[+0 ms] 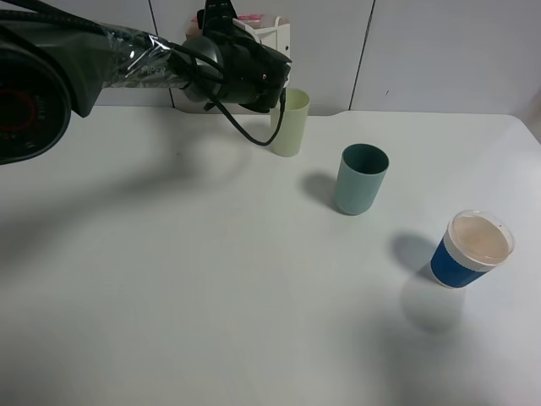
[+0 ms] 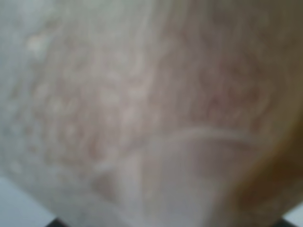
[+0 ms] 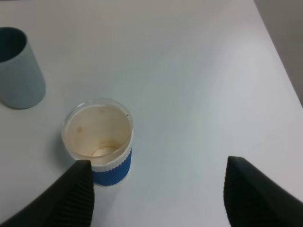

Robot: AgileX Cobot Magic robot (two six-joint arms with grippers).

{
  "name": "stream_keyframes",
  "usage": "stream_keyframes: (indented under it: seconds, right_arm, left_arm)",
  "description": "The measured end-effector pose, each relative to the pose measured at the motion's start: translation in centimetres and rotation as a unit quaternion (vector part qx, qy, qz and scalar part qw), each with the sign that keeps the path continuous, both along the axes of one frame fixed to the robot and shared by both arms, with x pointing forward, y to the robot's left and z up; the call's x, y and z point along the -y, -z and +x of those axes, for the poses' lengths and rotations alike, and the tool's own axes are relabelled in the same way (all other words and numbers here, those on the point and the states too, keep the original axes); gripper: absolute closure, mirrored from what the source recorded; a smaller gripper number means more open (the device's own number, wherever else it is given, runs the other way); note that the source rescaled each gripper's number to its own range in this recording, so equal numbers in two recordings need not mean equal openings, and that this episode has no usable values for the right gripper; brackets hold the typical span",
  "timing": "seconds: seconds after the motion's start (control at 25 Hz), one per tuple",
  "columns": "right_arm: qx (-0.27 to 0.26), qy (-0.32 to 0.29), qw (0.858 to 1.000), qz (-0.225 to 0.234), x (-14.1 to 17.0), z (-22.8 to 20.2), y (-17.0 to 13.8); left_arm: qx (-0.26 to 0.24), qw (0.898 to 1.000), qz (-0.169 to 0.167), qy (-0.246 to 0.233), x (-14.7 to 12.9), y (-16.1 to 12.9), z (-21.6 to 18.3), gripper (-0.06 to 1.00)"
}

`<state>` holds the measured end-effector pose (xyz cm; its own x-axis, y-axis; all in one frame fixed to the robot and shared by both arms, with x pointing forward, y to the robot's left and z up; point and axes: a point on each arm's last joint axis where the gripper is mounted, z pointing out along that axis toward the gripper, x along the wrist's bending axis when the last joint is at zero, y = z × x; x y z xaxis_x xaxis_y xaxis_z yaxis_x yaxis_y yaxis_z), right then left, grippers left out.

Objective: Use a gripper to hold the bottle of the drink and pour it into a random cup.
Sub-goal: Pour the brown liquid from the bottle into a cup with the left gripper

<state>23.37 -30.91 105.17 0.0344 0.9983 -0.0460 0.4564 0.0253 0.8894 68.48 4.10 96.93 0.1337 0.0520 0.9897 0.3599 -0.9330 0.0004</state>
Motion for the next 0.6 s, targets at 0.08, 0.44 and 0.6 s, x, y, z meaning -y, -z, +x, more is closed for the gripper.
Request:
stream_keyframes:
  seconds: [0.08, 0.44, 0.6]
  right_arm:
    - [0.000, 0.000, 1.000, 0.000, 0.00, 0.00, 0.00]
    - [0.000, 0.000, 1.000, 0.000, 0.00, 0.00, 0.00]
    - [0.000, 0.000, 1.000, 0.000, 0.00, 0.00, 0.00]
  left_arm:
    - [-0.001, 1.000, 0.002, 0.000, -0.01, 0.00, 0.00, 0.94]
    - [-0.003, 1.000, 0.012, 0.001, -0.02, -0.03, 0.00, 0.94]
    - [-0.006, 1.000, 0.024, 0.002, -0.03, -0.06, 0.00, 0.94]
